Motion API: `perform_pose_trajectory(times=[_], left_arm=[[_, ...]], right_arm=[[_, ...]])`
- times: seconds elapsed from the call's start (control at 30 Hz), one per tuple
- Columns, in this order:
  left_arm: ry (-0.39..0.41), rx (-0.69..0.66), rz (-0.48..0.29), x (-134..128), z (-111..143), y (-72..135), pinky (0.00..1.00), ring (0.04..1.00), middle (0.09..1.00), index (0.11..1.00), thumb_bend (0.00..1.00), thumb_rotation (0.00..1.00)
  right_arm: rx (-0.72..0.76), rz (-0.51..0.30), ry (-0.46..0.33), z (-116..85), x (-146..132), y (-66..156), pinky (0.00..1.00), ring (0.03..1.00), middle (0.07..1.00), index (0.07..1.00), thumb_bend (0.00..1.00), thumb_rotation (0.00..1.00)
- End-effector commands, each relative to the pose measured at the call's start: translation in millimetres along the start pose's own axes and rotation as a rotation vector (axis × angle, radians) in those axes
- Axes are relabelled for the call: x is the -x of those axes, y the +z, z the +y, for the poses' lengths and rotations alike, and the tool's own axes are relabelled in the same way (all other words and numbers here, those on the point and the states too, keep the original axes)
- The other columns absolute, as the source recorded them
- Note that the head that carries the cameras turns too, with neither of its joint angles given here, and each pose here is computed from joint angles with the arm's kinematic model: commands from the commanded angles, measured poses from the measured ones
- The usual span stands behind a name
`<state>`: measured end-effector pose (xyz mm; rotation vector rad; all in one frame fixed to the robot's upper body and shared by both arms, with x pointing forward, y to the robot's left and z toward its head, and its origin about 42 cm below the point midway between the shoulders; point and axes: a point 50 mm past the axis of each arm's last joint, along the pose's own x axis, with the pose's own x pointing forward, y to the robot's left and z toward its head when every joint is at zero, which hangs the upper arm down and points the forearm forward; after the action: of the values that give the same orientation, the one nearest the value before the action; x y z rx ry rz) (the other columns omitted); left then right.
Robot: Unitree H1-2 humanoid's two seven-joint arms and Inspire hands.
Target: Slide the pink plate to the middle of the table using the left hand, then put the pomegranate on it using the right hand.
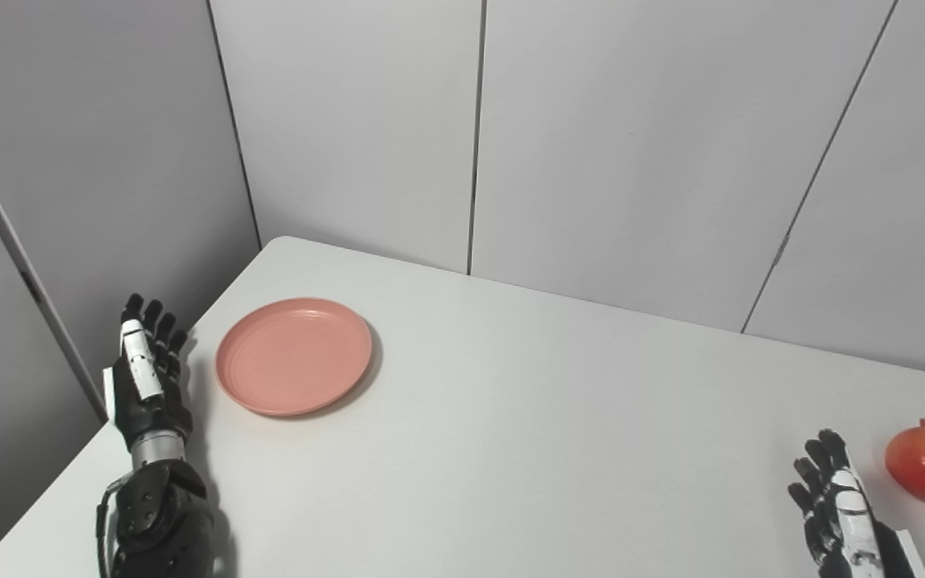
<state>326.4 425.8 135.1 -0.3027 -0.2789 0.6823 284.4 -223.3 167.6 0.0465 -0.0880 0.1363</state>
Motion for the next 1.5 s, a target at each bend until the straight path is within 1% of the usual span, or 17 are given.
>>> perform_pose_trajectory(times=[0.0,0.23,0.57,0.67,0.77,0.87,0.97,1.1,1.2,1.4,1.47], left_arm=[[-0.054,-0.003,-0.071,-12.5,-8.7,15.3,0.94,0.937,0.953,0.944,0.37,1.00],[-0.064,-0.011,-0.047,-10.7,-13.1,10.1,0.93,0.933,0.945,0.935,0.36,1.00],[-0.077,-0.024,-0.013,-11.3,-21.3,1.4,0.91,0.920,0.928,0.918,0.35,1.00],[-0.086,-0.023,-0.002,-10.6,-24.1,-0.1,0.92,0.923,0.927,0.915,0.35,1.00],[-0.100,-0.019,0.008,-10.8,-26.7,-1.4,0.94,0.926,0.932,0.923,0.36,1.00],[-0.114,-0.003,0.019,-12.0,-28.6,-3.2,0.93,0.925,0.937,0.929,0.35,1.00],[-0.143,-0.010,0.041,-11.4,-31.0,-5.5,0.95,0.939,0.946,0.943,0.37,1.00],[-0.166,-0.031,0.058,-10.3,-33.2,-7.5,0.92,0.943,0.944,0.929,0.38,1.00],[-0.181,-0.021,0.069,-9.2,-37.8,-8.8,0.92,0.940,0.940,0.919,0.39,1.00],[-0.206,-0.031,0.092,-7.5,-43.4,-12.4,0.89,0.903,0.908,0.885,0.40,1.00],[-0.222,-0.038,0.099,-7.0,-44.5,-14.7,0.89,0.904,0.911,0.888,0.40,1.00]], right_arm=[[0.011,-0.065,0.005,-0.6,-3.5,16.7,1.00,1.000,1.000,1.000,0.06,1.00],[0.010,-0.067,0.004,-0.4,-3.7,17.5,1.00,1.000,1.000,1.000,0.05,1.00],[-0.001,-0.063,0.009,0.4,-2.7,18.0,1.00,1.000,1.000,1.000,0.06,1.00],[0.004,-0.064,0.009,0.5,-2.6,17.7,1.00,1.000,1.000,1.000,0.06,1.00],[0.008,-0.065,0.009,0.7,-2.3,17.9,1.00,1.000,1.000,1.000,0.06,1.00],[0.011,-0.067,0.009,1.0,-2.0,18.4,1.00,1.000,1.000,1.000,0.06,1.00],[0.013,-0.066,0.008,1.3,-2.2,18.4,1.00,1.000,1.000,1.000,0.06,1.00],[0.004,-0.063,0.010,1.5,-2.3,18.5,1.00,1.000,1.000,1.000,0.06,1.00],[0.002,-0.064,0.009,1.7,-2.3,18.2,1.00,1.000,1.000,1.000,0.07,1.00],[0.004,-0.066,0.007,2.4,-2.2,17.9,1.00,1.000,1.000,1.000,0.07,1.00],[0.006,-0.066,0.008,2.8,-2.1,18.0,1.00,1.000,1.000,1.000,0.07,1.00]])
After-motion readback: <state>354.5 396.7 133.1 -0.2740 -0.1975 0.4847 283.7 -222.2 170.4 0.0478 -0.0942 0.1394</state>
